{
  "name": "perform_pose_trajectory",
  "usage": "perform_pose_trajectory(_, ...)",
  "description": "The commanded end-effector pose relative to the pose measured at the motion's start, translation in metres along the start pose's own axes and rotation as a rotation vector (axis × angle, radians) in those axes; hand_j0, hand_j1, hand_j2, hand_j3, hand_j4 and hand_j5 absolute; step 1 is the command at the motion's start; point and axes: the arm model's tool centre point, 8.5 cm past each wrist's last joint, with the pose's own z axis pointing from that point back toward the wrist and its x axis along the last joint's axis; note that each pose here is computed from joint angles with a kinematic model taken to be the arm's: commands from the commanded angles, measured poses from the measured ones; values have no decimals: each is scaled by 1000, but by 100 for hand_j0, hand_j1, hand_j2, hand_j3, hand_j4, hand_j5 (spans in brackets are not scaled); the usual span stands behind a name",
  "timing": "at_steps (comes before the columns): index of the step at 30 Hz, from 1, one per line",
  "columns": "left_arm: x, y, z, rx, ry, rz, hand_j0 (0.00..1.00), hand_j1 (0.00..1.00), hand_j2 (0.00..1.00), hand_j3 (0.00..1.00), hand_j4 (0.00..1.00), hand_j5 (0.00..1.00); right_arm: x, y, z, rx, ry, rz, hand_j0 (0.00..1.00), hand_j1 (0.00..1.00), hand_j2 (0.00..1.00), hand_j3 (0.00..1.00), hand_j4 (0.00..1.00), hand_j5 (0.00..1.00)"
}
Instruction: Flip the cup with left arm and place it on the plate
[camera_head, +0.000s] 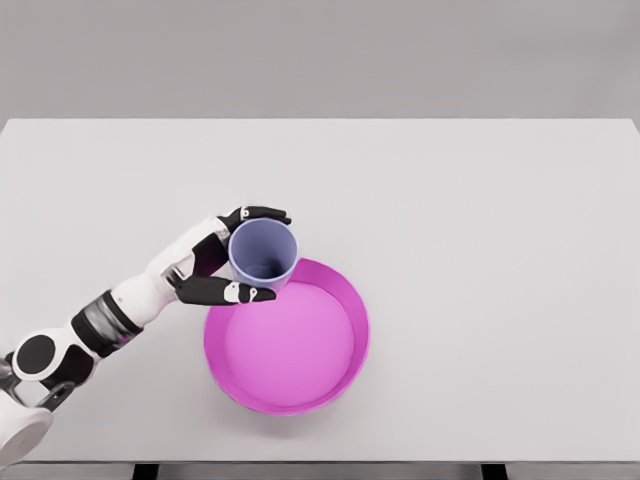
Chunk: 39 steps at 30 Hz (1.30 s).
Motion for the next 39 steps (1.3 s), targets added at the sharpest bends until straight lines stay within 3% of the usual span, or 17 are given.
perform_pose_trajectory(1, 1, -2, -1, -3, -13, 4, 78, 78, 78, 78, 78, 78, 0, 0, 0, 0, 0, 0, 100, 100, 100, 100, 100, 100)
perform_pose_trajectory(9, -17, -19, 5, -2, 10, 50, 79, 79, 79, 79, 79, 79, 0, 0, 0, 0, 0, 0, 100, 100, 100, 100, 100, 100)
perform_pose_trajectory(15, -25, -38, -3, -3, -16, 92, 80, 80, 80, 80, 80, 80, 0, 0, 0, 0, 0, 0, 100, 100, 100, 100, 100, 100)
perform_pose_trajectory(28, -36, -50, -1, 18, -16, 156, 81, 81, 81, 81, 81, 81, 0, 0, 0, 0, 0, 0, 100, 100, 100, 100, 100, 100)
perform_pose_trajectory(33, -36, -49, -1, 19, -18, 153, 85, 85, 85, 85, 85, 85, 0, 0, 0, 0, 0, 0, 100, 100, 100, 100, 100, 100)
perform_pose_trajectory(35, -36, -49, 0, 19, -15, 153, 93, 93, 93, 93, 93, 93, 0, 0, 0, 0, 0, 0, 100, 100, 100, 100, 100, 100)
perform_pose_trajectory(39, -36, -51, 2, 19, -24, 153, 100, 100, 100, 100, 100, 100, 0, 0, 0, 0, 0, 0, 100, 100, 100, 100, 100, 100)
